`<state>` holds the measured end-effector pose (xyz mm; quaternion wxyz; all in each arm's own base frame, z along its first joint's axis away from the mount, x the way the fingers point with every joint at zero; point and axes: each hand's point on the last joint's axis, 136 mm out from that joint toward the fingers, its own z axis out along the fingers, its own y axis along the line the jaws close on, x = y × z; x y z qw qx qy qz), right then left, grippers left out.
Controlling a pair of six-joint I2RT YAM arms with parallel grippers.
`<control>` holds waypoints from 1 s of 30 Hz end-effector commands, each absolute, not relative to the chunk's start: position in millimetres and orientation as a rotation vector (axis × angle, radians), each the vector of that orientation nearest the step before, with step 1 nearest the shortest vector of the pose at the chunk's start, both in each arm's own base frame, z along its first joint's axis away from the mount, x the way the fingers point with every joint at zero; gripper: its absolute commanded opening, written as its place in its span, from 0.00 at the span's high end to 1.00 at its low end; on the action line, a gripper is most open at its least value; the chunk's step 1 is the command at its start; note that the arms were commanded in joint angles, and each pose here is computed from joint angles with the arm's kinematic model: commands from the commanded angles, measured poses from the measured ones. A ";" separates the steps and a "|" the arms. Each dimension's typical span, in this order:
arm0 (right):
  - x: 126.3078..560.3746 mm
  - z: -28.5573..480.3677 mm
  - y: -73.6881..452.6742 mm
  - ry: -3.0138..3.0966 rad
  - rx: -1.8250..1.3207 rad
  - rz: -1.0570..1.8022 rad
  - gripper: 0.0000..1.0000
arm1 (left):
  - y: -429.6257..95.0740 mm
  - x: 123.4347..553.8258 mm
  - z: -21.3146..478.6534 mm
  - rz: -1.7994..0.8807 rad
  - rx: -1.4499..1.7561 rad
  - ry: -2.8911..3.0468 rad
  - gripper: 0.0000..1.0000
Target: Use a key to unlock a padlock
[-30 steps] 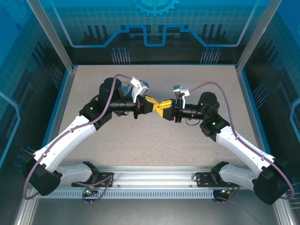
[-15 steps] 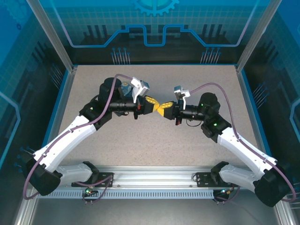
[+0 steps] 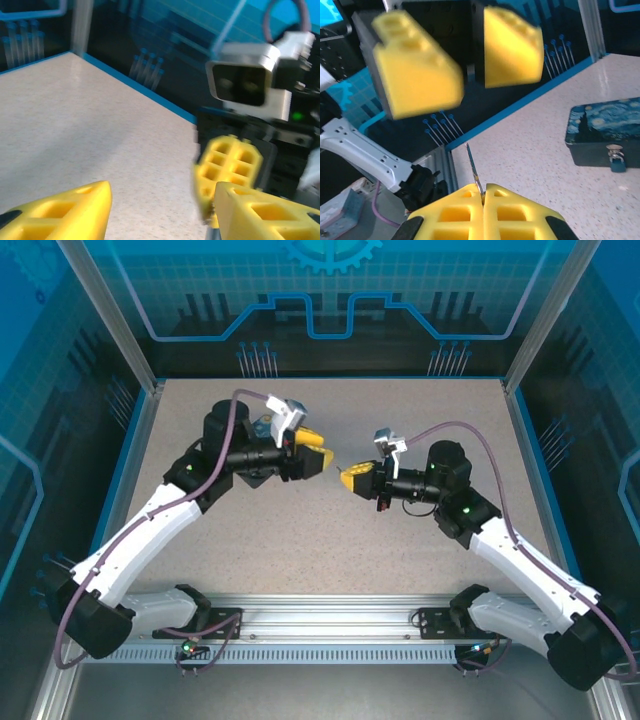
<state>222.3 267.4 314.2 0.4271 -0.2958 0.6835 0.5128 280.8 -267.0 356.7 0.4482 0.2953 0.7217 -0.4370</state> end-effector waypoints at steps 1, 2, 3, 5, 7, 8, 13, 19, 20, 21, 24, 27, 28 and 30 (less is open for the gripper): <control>229.7 299.4 256.9 1.799 -0.694 1.170 1.00 | -231.6 318.5 367.1 -0.976 0.490 1.821 0.30; 232.3 295.6 254.8 1.821 -0.677 1.147 1.00 | -221.7 331.3 357.0 -0.941 0.431 1.864 0.25; 235.1 290.2 252.4 1.848 -0.660 1.124 1.00 | -213.6 343.4 345.7 -0.906 0.379 1.909 0.22; 239.0 281.5 248.8 1.893 -0.636 1.087 1.00 | -200.4 366.1 323.0 -0.838 0.305 1.983 0.16; 242.2 272.2 246.1 1.939 -0.616 1.056 1.00 | -189.7 389.3 298.7 -0.747 0.247 2.061 0.16; 244.3 267.3 244.1 1.965 -0.604 1.037 1.00 | -187.2 400.4 285.7 -0.700 0.239 2.101 0.16; 253.1 247.6 234.8 2.068 -0.540 0.951 1.00 | -181.4 447.7 228.7 -0.546 0.167 2.273 0.16; 255.5 233.3 226.8 2.125 -0.502 0.900 1.00 | -175.3 485.6 167.9 -0.397 0.080 2.427 0.16; 255.2 232.6 225.7 2.128 -0.500 0.896 1.00 | -175.9 489.3 159.4 -0.385 0.077 2.443 0.16; 255.0 230.6 224.5 2.134 -0.497 0.892 1.00 | -176.8 492.6 153.9 -0.372 0.076 2.452 0.16; 255.5 228.1 221.3 2.144 -0.483 0.886 1.00 | -177.5 498.5 136.2 -0.320 0.075 2.492 0.16; 256.2 226.5 218.8 2.148 -0.469 0.882 1.00 | -179.0 499.7 122.8 -0.305 0.066 2.522 0.16; 256.4 226.6 218.4 2.147 -0.465 0.883 1.00 | -178.9 500.3 118.9 -0.304 0.065 2.528 0.16; 256.7 225.5 216.7 2.151 -0.455 0.882 1.00 | -182.4 501.1 111.1 -0.308 0.078 2.538 0.16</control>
